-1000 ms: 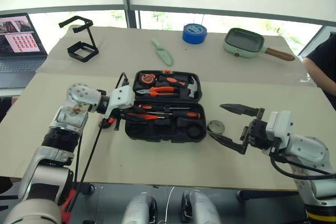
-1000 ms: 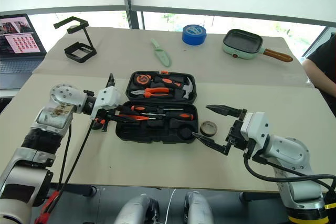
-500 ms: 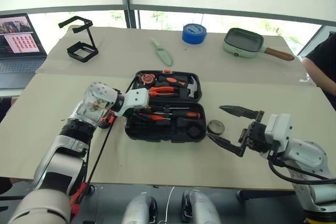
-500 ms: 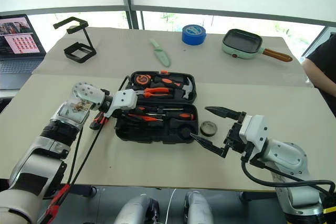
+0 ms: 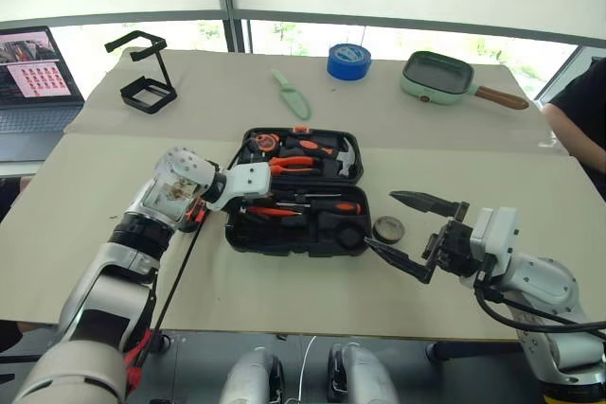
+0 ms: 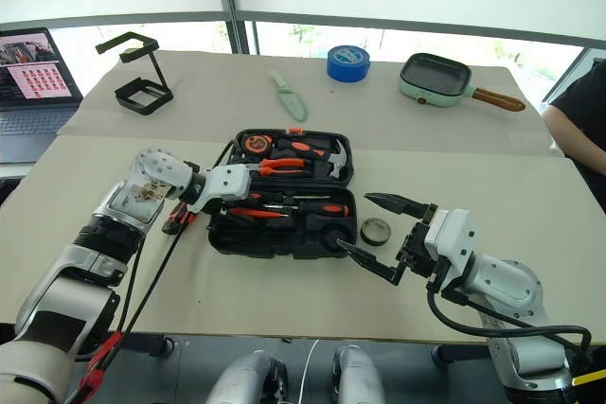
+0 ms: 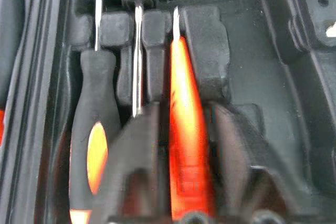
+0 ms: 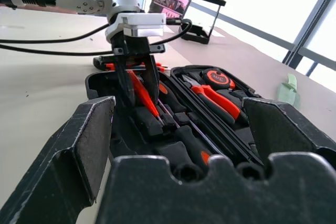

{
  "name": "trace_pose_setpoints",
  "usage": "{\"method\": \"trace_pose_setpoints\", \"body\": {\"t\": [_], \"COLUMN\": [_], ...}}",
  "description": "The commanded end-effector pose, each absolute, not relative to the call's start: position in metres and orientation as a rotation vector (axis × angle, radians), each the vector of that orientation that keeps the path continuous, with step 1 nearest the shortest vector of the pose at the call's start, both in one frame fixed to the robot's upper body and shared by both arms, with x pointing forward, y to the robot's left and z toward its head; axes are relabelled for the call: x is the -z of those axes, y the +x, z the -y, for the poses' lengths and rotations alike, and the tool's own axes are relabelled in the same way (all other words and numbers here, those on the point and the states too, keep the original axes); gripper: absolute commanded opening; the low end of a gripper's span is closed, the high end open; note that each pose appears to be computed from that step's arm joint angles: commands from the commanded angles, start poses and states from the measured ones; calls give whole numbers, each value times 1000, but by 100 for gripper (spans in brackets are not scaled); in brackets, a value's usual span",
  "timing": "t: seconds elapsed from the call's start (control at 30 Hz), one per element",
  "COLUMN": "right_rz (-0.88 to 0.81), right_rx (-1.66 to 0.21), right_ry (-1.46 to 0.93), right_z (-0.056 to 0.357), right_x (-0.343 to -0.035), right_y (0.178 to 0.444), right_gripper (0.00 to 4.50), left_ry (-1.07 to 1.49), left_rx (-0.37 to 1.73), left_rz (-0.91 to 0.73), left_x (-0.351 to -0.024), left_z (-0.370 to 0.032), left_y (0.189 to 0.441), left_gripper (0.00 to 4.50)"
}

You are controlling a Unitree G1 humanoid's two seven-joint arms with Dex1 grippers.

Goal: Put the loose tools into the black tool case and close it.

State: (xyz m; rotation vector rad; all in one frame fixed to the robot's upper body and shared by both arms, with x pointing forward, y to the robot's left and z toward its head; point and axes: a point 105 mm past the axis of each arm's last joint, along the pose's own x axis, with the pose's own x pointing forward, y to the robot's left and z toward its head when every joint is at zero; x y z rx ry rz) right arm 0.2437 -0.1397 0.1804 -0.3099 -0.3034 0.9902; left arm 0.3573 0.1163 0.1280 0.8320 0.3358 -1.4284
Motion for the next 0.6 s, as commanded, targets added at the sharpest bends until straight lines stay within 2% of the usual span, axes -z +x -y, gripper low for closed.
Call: {"method": "trace_pose_setpoints", "body": {"t": [0.03, 0.07, 0.17, 0.37, 0.47, 0.6], "right_rz": [345, 344, 341, 335, 334, 333], "right_rx": [-1006, -1008, -1009, -1015, -1020, -1026], "right_ry": [-321, -320, -321, -320, -318, -316], "right_z": [135, 135, 136, 135, 134, 133], "right_x": [-189, -190, -190, -189, -188, -188], "right_y": [239, 239, 239, 240, 241, 241], "right_gripper": [450, 450, 450, 450, 450, 450], "left_ry": [743, 690, 592, 561, 538, 524], "left_rx": [1435, 1450, 1482, 1372, 1261, 1221], "left_rz": [-173, -129, -57, -20, 5, -6], "left_x": [-146, -155, -171, -173, -174, -167], "left_z": [-106, -105, -107, -126, -135, -139], "left_y": [357, 354, 344, 351, 366, 375], "left_gripper": [345, 376, 376, 376, 307, 156]}}
